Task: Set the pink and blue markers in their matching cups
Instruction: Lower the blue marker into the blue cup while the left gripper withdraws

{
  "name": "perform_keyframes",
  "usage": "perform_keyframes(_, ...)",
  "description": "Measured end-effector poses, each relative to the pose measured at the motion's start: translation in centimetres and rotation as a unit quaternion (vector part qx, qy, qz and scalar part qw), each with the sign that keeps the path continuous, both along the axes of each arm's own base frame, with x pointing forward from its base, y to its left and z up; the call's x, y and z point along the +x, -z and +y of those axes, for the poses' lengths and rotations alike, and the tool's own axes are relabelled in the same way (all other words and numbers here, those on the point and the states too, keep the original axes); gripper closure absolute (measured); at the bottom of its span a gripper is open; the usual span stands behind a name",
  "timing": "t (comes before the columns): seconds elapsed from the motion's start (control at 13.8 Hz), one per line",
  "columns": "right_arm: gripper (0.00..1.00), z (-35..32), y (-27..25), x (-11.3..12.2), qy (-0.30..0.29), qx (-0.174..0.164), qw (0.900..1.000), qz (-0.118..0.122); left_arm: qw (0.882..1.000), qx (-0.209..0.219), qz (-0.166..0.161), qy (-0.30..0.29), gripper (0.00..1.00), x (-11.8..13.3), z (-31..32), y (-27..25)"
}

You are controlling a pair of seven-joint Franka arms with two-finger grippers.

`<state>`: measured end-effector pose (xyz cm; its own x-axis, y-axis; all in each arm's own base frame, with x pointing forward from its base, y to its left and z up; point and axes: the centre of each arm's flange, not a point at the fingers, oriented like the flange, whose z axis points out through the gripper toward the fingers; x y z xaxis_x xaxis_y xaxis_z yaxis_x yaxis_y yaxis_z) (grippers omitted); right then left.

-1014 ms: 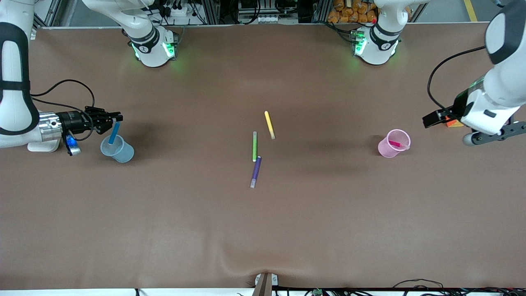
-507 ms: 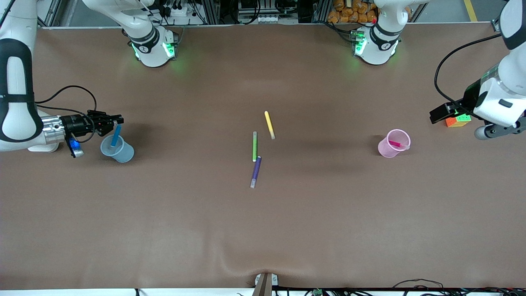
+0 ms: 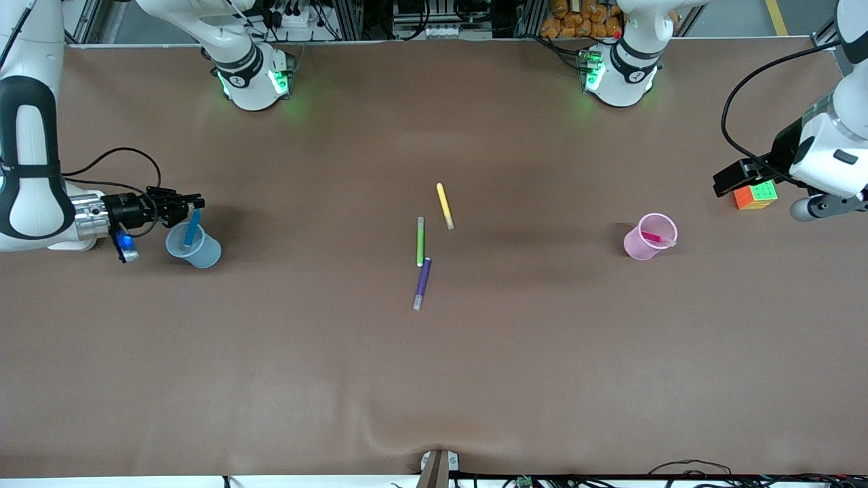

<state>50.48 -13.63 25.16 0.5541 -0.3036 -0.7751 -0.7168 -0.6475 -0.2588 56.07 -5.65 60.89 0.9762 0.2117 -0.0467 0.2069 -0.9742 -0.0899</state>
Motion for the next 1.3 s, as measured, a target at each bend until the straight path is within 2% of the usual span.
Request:
perform_keyframes(0.22,0.84,-0.3,0.5,0.1,-0.011,0.003,1.0,-0.02,1.0,-0.002,-0.004,0.021,0.0,-0.1,-1.0,-0.7)
perform_keyframes(0.51,0.81,-0.5,1.3,0.1,-0.016,0.004,1.0,-0.021,0.999,-0.005,-0.023,0.035,0.0,-0.1,-1.5,-2.5)
perform_keyframes(0.65,0.64,-0.6,1.1,0.4,-0.017,0.003,1.0,-0.024,0.999,-0.006,-0.029,0.041,0.0,-0.1,-1.5,-3.1)
perform_keyframes(1.01,0.08,-0.5,0.4,1.0,-0.022,0.005,0.999,-0.029,0.995,-0.008,-0.054,0.087,0.0,0.5,-0.5,-3.9)
perform_keyframes(1.09,0.0,-0.3,-0.2,1.3,-0.027,0.011,0.999,-0.029,0.995,-0.006,-0.053,0.09,0.0,0.5,-0.4,-3.8)
perform_keyframes(1.3,0.0,0.3,-3.2,3.0,-0.05,0.028,0.998,-0.037,0.994,-0.001,-0.045,0.097,0.0,-0.6,-1.1,-3.4)
